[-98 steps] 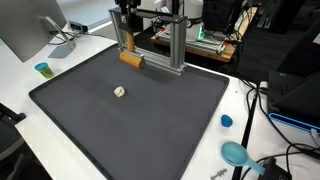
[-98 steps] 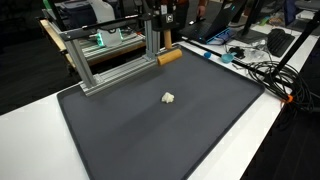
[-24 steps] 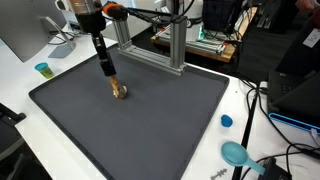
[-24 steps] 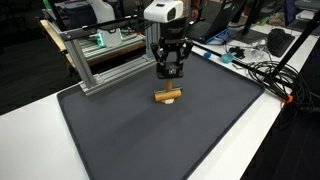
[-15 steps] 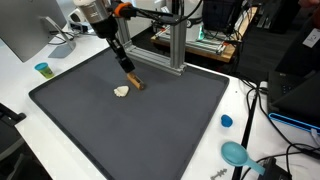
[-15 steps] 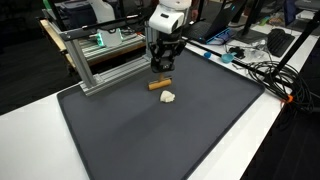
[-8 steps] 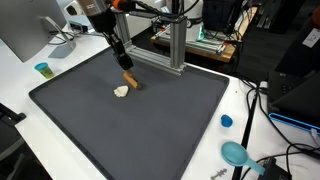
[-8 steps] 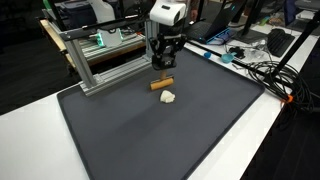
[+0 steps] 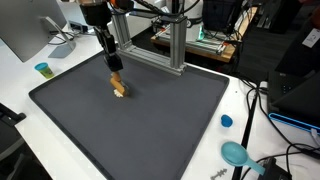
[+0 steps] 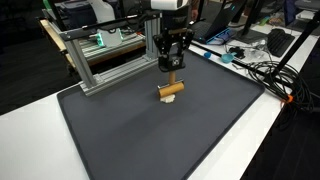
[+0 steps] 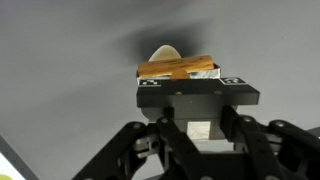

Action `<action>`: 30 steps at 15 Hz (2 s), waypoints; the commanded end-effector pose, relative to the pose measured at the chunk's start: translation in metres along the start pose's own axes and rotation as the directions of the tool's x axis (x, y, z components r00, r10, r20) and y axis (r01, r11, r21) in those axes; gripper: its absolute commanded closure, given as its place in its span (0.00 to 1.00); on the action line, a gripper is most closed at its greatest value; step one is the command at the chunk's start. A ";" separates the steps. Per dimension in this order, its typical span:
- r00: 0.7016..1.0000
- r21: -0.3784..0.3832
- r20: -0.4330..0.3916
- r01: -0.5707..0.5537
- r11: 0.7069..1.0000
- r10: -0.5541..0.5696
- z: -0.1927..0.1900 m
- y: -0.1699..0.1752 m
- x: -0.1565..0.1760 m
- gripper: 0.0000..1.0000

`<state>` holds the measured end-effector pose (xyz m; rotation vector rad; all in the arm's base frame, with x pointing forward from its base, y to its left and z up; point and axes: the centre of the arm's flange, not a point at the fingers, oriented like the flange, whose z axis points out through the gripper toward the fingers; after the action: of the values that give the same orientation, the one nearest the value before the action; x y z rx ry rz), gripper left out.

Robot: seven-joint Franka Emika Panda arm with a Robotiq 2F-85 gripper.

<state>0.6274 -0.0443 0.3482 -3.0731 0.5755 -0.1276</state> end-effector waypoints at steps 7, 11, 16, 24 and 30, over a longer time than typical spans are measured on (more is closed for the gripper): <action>0.994 -0.031 0.111 -0.007 0.999 0.011 0.025 0.007 -0.007 0.78; 0.992 -0.027 0.127 -0.019 0.999 0.023 0.029 0.007 -0.009 0.78; 0.993 -0.019 0.104 -0.046 0.999 0.048 0.026 0.008 -0.005 0.78; 0.998 -0.034 0.069 0.002 0.999 0.000 -0.004 0.007 -0.015 0.53; 0.996 -0.041 0.088 0.002 0.999 0.002 0.008 0.007 -0.016 0.53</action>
<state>0.6108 -0.0455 0.3387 -3.0989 0.5807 0.0192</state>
